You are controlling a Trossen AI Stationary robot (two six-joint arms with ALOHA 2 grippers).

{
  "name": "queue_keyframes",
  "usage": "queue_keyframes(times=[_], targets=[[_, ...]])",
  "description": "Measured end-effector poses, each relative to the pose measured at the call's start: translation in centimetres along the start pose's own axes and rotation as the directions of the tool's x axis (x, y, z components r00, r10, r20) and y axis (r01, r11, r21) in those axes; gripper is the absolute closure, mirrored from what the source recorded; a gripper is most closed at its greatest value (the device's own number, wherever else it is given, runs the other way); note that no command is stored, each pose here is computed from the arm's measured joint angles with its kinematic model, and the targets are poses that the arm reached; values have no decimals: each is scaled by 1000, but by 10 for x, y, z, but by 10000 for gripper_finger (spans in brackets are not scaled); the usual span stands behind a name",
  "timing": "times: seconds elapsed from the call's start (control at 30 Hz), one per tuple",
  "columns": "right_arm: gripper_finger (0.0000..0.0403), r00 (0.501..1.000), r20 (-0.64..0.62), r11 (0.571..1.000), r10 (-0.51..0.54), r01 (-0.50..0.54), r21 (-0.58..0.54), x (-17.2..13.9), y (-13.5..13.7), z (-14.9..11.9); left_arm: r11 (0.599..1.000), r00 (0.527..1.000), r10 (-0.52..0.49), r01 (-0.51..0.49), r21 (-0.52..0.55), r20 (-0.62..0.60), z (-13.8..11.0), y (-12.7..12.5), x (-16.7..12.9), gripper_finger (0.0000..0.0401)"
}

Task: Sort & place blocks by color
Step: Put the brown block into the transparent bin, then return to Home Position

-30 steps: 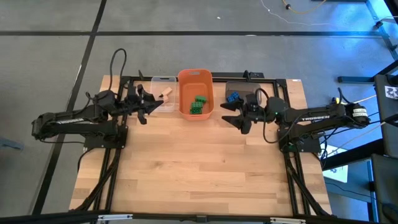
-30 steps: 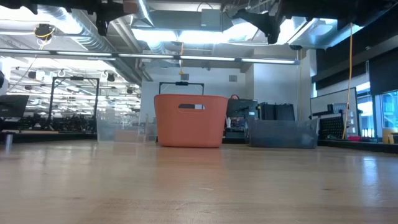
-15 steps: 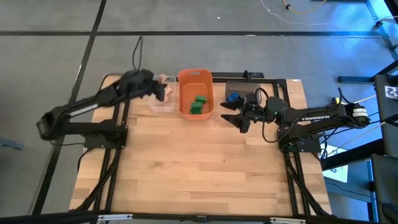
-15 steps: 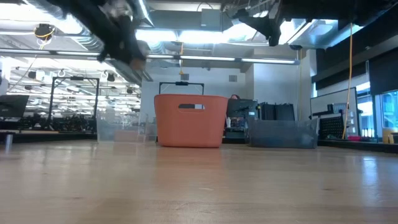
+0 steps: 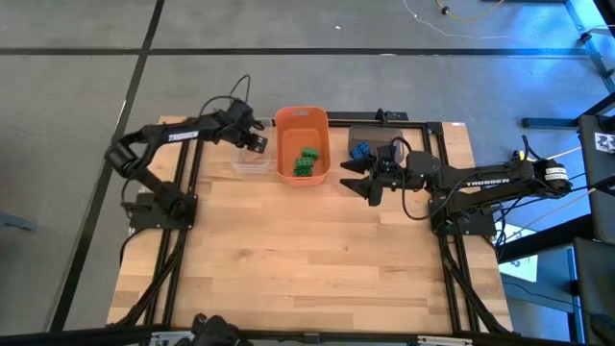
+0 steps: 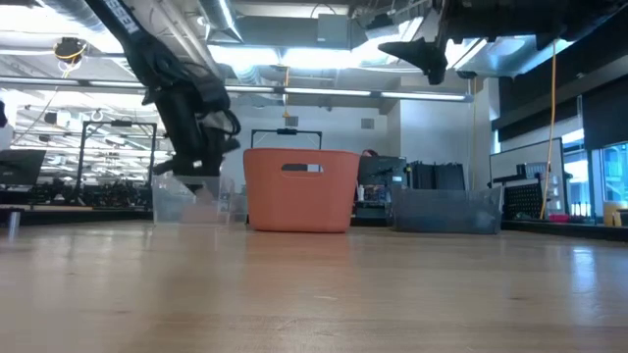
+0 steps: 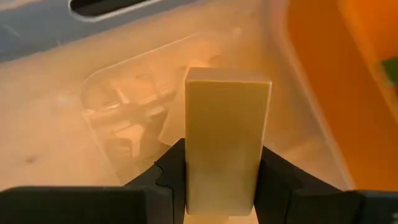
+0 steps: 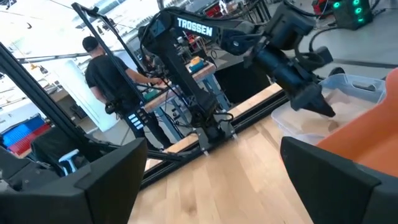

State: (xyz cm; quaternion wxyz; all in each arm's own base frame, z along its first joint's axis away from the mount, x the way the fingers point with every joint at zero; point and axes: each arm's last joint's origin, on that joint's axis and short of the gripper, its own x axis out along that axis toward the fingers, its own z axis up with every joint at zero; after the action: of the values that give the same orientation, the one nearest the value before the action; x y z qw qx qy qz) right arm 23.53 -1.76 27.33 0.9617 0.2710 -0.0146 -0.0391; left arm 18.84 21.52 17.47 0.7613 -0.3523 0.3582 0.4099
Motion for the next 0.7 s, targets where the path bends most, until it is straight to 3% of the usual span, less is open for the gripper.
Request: queue_keyframes(times=[0.23, 0.5, 0.7], targets=[[34, 1000, 0, 1000, 0, 0, 0, 0, 0, 0, 997, 997, 72, -72, 16, 6, -1, 2, 6, 274], [34, 1000, 0, 1000, 0, 0, 0, 0, 0, 0, 995, 995, 95, -95, 26, 30, 1, 3, 2, 128], [34, 1000, 0, 1000, 1, -1, 0, 0, 0, 0, 999, 1000, 26, -26, 19, 10, 10, 0, -3, 79]])
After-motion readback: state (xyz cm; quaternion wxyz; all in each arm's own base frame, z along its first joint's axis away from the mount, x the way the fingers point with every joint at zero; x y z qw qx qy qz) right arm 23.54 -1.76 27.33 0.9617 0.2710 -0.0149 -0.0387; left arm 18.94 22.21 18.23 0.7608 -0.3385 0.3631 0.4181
